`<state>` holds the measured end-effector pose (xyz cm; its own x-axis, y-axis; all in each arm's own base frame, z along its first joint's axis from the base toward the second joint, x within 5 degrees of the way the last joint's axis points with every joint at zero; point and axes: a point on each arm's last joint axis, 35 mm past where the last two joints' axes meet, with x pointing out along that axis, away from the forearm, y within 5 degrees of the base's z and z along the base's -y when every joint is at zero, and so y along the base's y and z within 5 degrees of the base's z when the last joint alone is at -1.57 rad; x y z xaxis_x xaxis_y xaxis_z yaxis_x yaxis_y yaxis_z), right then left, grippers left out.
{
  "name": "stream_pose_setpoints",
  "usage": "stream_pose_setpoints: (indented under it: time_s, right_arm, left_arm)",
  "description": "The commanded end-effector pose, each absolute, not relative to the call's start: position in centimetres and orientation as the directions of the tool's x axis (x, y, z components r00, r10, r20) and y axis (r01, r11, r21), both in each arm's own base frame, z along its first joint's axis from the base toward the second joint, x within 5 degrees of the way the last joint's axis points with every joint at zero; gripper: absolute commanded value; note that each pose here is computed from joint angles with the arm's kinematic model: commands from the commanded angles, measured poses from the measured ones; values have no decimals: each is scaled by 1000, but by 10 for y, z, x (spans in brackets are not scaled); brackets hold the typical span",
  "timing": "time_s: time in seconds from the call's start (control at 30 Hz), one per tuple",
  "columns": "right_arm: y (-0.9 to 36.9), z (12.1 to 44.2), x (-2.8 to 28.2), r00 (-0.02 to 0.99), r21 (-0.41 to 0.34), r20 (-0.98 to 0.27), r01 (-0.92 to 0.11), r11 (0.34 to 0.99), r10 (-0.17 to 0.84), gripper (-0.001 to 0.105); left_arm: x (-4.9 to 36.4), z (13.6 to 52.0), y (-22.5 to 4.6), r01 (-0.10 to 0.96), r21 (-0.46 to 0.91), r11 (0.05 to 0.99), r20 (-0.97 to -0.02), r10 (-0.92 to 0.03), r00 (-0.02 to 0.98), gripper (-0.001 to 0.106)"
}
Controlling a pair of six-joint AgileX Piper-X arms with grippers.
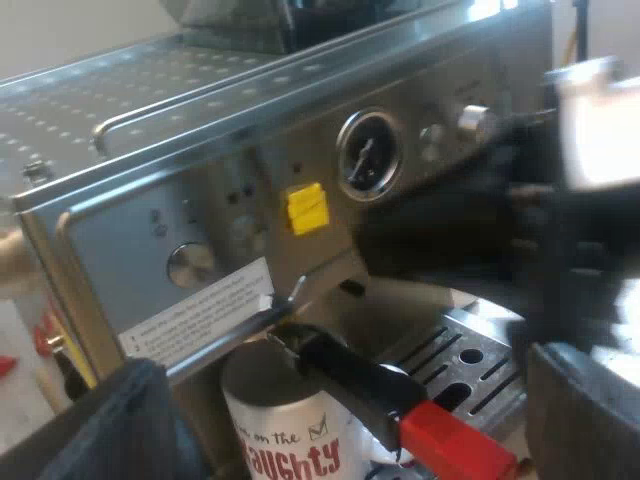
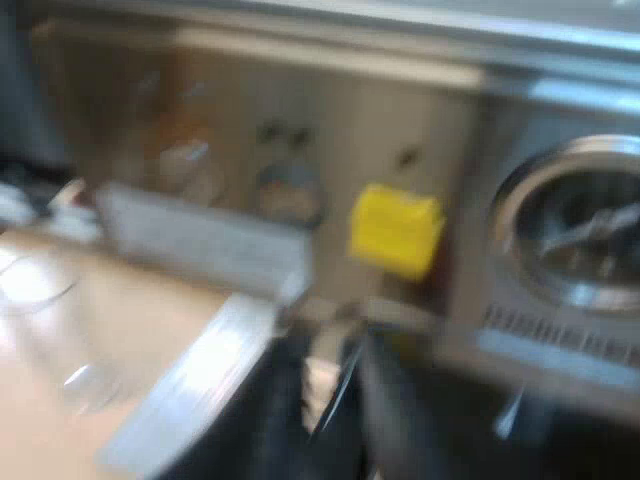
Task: Place mug into machine
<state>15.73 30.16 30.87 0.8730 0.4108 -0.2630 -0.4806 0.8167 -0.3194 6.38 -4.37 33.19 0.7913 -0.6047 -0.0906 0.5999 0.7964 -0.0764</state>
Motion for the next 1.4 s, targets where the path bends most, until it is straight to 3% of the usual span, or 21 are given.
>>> stream_pose_setpoints:
  time_s: [0.03, 0.1, 0.13, 0.33, 0.43, 0.57, 0.77, 0.9, 1.17, 1.27, 1.33, 1.4]
  right_arm:
    - [295, 321, 149, 859, -299, -277, -502, 811, 430, 55]
    - [288, 327, 142, 841, -306, -300, -531, 790, 449, 78]
    - [286, 328, 141, 834, -306, -307, -542, 783, 458, 82]
    - [277, 336, 135, 802, -294, -328, -589, 753, 499, 92]
    - [248, 360, 129, 811, -353, -318, -582, 732, 491, 93]
    - [216, 375, 136, 838, -347, -319, -537, 768, 442, 93]
    - [152, 394, 149, 877, -306, -333, -448, 840, 346, 93]
    - [107, 397, 153, 889, -294, -390, -367, 882, 241, 93]
    - [39, 389, 156, 868, -240, -494, -185, 953, 44, 93]
    - [24, 385, 153, 861, -225, -508, -156, 962, 21, 93]
    - [19, 383, 150, 857, -215, -515, -145, 966, 14, 93]
    - [0, 371, 134, 847, -188, -531, -120, 975, 2, 93]
  left_arm:
    - [60, 343, -41, 590, -90, 802, -52, -595, 802, 73]
    - [57, 352, -39, 584, -160, 796, -37, -596, 802, 73]
    - [56, 355, -39, 583, -174, 794, -31, -596, 803, 73]
    - [64, 382, -43, 565, -280, 776, -31, -596, 803, 73]
    - [72, 398, -48, 558, -287, 779, -39, -592, 805, 73]
    - [87, 416, -51, 506, -291, 812, -82, -549, 832, 73]
    - [120, 440, -35, 303, -304, 903, -187, -369, 911, 73]
    - [127, 441, -18, 179, -301, 937, -213, -249, 945, 73]
    - [126, 432, -11, 104, -266, 958, -293, -183, 938, 73]
    - [124, 429, -10, 79, -252, 964, -317, -160, 935, 73]
    - [119, 425, -7, 4, -225, 974, -335, -81, 939, 73]
    - [112, 421, -6, -9, -220, 976, -339, -67, 939, 73]
